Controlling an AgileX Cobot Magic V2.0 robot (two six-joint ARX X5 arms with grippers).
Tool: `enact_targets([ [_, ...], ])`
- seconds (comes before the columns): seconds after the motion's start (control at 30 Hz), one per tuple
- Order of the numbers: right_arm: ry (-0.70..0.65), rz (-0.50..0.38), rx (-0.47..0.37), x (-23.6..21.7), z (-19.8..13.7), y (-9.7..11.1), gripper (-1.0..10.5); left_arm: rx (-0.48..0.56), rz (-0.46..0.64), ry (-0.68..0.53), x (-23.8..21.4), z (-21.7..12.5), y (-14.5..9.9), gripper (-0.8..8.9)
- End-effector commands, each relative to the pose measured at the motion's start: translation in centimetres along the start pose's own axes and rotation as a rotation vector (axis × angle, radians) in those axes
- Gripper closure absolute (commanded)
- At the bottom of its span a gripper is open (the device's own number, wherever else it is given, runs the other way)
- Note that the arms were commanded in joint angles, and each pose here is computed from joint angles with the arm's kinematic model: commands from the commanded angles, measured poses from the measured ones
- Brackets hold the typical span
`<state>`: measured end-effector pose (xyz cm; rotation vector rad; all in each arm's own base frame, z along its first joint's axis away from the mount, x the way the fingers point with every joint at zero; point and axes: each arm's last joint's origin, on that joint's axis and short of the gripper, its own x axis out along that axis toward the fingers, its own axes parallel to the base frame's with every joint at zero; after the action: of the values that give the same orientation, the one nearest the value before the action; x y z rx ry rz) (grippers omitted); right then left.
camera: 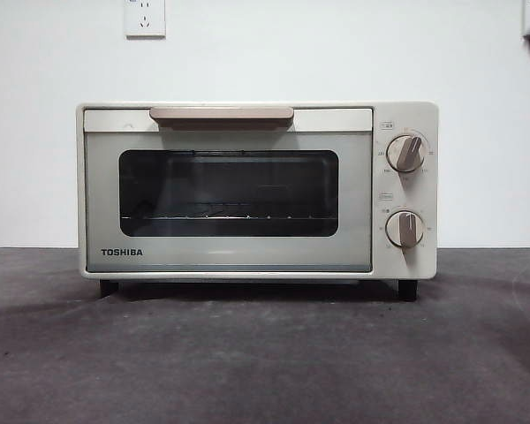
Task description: The left arm flap open the oven, the right arm pick bread and place it into oven, the left arm flap close the oven
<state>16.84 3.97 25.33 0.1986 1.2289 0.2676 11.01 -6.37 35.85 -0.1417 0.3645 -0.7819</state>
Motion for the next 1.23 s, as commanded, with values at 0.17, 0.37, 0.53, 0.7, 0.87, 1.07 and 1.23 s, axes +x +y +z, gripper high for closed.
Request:
enact_targets([
  [0.17, 0.134, -0.034, 0.029, 3.9, 1.1, -0.6, 4.3, 0.020, -0.005, 0.008, -0.2, 0.3, -0.2, 3.45],
  [0.37, 0.197, -0.039, 0.017, 6.6, 2.0, -0.4, 4.3, 0.019, -0.005, 0.009, -0.2, 0.3, -0.2, 3.45],
  [0.53, 0.284, -0.079, 0.001, 8.7, 2.0, -0.1, 5.1, 0.018, -0.004, 0.013, -0.1, 0.3, -0.1, 3.45],
  [0.7, 0.316, -0.157, -0.024, 9.7, 1.8, 0.1, 6.6, 0.018, -0.004, 0.012, -0.1, 0.3, -0.1, 3.46],
  [0.87, 0.305, -0.179, -0.040, 9.4, 1.7, 0.3, 8.9, 0.017, 0.015, 0.008, -0.1, 0.3, -0.1, 3.55],
  [1.07, 0.252, -0.164, -0.048, 7.1, 1.6, 0.7, 8.9, 0.002, 0.040, 0.045, 0.3, 0.0, 0.2, 3.86],
  [1.23, 0.164, -0.133, -0.062, 3.8, 0.8, 1.2, 8.9, -0.020, 0.047, 0.101, 1.6, -0.2, 0.7, 3.86],
])
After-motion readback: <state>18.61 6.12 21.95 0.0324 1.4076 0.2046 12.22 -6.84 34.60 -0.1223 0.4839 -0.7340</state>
